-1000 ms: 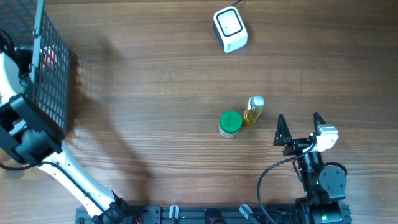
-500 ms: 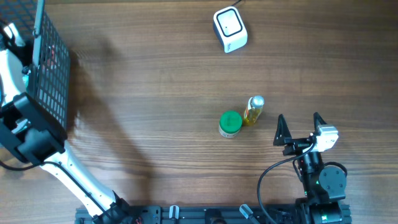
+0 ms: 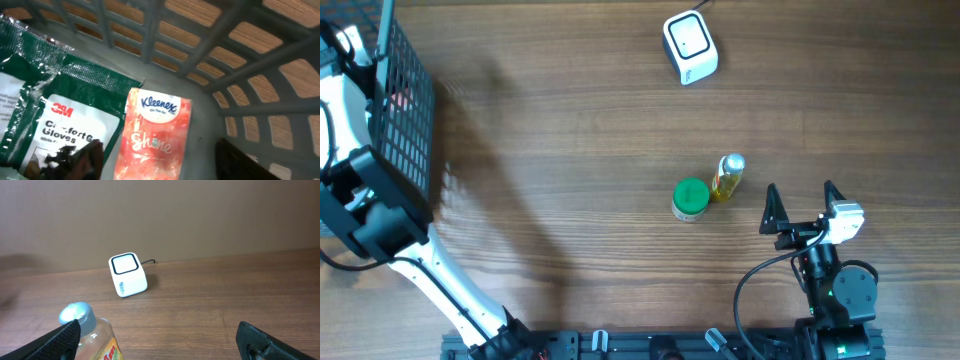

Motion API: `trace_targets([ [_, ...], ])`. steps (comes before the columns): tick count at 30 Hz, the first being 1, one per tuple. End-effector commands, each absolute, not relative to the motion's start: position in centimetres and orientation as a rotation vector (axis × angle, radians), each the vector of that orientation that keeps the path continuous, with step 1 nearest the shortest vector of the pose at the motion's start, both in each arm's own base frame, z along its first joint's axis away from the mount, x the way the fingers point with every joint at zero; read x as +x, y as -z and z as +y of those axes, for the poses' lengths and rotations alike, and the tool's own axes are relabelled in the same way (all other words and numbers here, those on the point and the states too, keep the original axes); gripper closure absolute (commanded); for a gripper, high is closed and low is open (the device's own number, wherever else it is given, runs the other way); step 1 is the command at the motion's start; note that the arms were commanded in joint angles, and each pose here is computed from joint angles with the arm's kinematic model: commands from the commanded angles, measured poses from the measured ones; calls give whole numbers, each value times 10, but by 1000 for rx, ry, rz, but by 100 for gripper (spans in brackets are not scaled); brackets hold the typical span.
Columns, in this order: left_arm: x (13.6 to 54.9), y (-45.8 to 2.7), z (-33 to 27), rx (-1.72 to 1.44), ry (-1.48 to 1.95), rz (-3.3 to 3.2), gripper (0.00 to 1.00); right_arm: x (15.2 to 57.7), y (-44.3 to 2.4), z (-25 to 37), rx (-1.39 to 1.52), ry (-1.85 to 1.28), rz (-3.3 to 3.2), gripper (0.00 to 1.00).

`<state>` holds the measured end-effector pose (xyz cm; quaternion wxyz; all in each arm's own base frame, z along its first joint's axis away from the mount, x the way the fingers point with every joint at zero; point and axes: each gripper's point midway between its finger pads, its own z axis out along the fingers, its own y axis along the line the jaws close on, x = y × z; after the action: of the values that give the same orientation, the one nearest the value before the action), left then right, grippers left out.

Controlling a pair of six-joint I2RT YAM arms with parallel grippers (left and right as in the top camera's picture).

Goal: Scan the item barcode
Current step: 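Reach the left gripper into the basket and grasp the Kleenex tissue pack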

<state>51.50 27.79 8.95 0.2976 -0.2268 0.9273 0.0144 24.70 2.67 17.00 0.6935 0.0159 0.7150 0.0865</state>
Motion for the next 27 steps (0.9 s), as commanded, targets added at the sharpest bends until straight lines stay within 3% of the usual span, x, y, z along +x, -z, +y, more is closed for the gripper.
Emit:
trace_targets([
  [1,503,-89,297,-668,-36,2449,44,247,-170,28,38,-212,1596,0],
  [10,497,-63,302,-688,105,2459,47,247,-170,28,38,-212,1596,0],
  [15,501,-49,300,-682,131,2465,55,247,-170,28,38,-212,1596,1],
  [27,502,1,291,-692,211,2514,54,247,-170,28,38,-211,1596,0],
])
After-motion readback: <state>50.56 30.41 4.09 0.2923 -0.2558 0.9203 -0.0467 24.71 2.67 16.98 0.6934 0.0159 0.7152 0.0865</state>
